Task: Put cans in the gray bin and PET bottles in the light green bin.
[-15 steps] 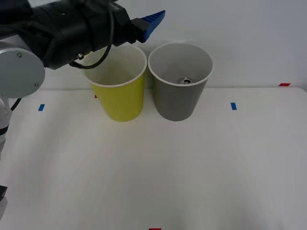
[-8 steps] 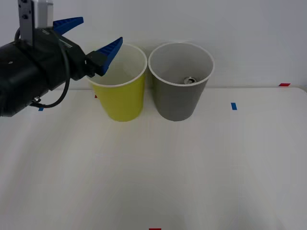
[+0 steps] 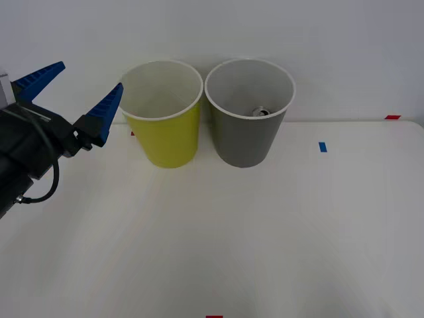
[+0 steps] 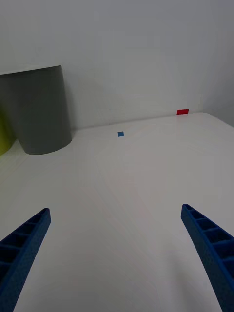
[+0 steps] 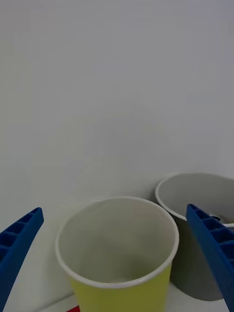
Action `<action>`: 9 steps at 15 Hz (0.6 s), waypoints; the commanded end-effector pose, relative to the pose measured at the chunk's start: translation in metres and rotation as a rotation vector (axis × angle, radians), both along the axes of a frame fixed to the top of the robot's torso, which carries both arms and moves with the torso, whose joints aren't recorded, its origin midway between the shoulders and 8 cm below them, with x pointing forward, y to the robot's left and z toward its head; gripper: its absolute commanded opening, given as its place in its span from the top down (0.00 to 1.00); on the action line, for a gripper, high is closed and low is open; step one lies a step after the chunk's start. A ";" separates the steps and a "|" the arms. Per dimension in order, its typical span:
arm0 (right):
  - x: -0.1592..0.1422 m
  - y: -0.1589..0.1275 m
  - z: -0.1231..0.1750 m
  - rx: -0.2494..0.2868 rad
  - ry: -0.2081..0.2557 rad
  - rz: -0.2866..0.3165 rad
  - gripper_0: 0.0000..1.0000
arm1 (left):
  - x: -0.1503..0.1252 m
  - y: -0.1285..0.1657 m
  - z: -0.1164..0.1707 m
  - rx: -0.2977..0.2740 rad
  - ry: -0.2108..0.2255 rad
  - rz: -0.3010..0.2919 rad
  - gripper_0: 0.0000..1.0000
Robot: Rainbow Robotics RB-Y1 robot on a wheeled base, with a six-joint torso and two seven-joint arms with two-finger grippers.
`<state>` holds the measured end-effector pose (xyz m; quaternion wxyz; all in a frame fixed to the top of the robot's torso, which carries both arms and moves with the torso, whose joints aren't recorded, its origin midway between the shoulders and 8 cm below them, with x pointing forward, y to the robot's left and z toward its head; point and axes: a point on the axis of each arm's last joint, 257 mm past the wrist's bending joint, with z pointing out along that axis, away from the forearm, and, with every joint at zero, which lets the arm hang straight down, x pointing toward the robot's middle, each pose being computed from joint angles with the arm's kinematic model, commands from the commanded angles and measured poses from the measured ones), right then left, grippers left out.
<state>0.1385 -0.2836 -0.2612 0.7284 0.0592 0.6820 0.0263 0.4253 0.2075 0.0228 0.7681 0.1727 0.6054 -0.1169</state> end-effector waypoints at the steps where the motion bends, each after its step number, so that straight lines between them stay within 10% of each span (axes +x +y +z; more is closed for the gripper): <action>1: 0.000 0.000 0.000 0.000 0.000 0.000 0.07 | -0.019 0.015 -0.024 -0.008 -0.031 0.054 0.00; 9: 0.000 0.000 0.000 0.000 0.000 0.000 0.07 | -0.074 0.041 -0.080 -0.122 0.001 0.165 0.00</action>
